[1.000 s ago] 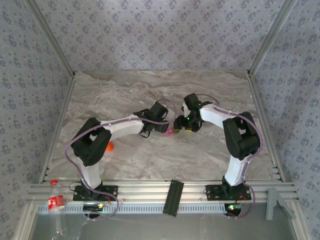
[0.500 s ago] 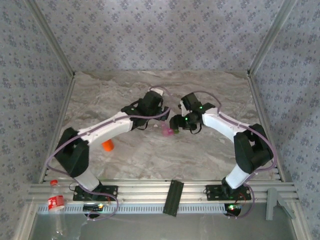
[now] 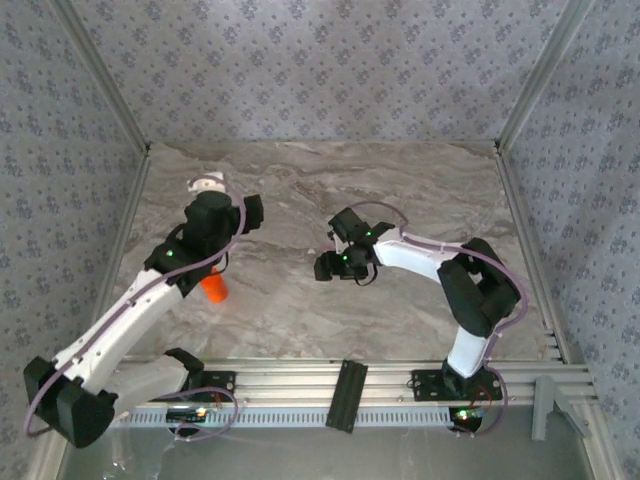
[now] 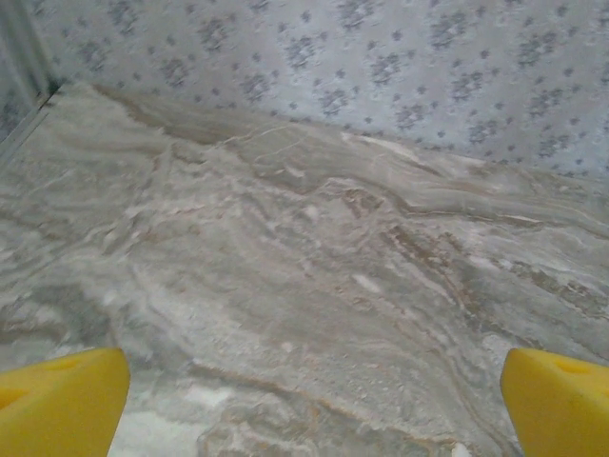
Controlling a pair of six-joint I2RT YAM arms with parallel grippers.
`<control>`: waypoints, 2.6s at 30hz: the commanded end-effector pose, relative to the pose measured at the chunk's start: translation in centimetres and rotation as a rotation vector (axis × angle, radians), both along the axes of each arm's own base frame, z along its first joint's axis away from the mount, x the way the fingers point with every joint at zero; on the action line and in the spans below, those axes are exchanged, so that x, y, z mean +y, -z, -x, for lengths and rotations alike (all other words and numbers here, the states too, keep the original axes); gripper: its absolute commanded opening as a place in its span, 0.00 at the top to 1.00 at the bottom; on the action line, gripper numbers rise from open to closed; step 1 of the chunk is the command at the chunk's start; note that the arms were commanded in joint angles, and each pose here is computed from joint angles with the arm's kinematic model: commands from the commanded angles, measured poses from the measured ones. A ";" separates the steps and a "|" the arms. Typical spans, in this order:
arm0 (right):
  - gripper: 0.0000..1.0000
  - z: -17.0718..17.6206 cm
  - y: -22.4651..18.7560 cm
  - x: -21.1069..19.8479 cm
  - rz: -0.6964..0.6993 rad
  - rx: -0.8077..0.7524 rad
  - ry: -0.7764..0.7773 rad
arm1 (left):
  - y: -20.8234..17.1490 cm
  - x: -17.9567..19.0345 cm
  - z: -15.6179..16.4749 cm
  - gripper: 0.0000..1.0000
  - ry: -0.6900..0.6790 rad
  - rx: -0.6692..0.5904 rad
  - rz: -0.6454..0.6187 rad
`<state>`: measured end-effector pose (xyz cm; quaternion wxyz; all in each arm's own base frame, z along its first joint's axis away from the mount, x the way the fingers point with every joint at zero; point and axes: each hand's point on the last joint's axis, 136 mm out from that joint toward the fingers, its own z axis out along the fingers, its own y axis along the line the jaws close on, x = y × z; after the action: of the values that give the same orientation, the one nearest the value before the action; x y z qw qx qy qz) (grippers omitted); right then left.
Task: Sort the pills into containers
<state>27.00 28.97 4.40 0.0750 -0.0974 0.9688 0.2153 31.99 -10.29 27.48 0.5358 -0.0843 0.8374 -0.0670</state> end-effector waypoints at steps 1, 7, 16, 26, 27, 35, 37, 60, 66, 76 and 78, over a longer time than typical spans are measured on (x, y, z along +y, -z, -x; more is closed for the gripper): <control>0.31 -1.4 -0.2 0.9 -0.009 -0.022 0.032 | 0.8 1.4 0.8 0.00 -0.044 0.023 0.021; 0.31 -2.5 -0.8 1.7 -0.015 -0.030 0.020 | 1.5 2.2 1.0 0.00 -0.066 0.047 0.009; 0.32 -3.4 -0.7 1.9 -0.014 -0.025 0.013 | 2.4 2.3 1.1 0.00 -0.075 0.059 0.016; 0.32 -2.0 -4.8 2.9 -0.080 -0.090 -0.030 | 2.4 4.2 1.4 0.00 -0.136 0.082 0.061; 0.32 -1.9 -5.4 3.1 -0.086 -0.101 -0.038 | 2.4 4.5 1.5 0.00 -0.145 0.090 0.068; 0.31 -1.6 -10.2 6.6 -0.061 -0.230 -0.174 | 4.8 9.1 2.3 0.00 -0.287 0.208 0.208; 0.31 -0.9 -11.0 8.0 -0.048 -0.254 -0.230 | 5.7 10.1 2.5 0.00 -0.315 0.238 0.277; 0.15 3.8 -11.7 24.1 0.025 -0.474 -0.650 | 11.9 19.8 4.0 0.00 -0.590 0.257 0.820; 0.15 3.1 -10.6 26.3 0.002 -0.528 -0.652 | 12.7 20.0 4.1 0.00 -0.596 0.274 0.831; 0.16 2.1 -8.7 29.7 -0.084 -0.578 -0.640 | 12.8 20.2 4.2 0.00 -0.600 0.277 0.835; 0.17 2.1 -8.4 30.3 -0.101 -0.573 -0.641 | 12.7 20.2 4.2 0.00 -0.597 0.278 0.838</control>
<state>24.89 57.63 13.28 0.2660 -0.4411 0.8274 0.2237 27.72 10.01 14.59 0.3363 -0.5356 0.7432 -0.2184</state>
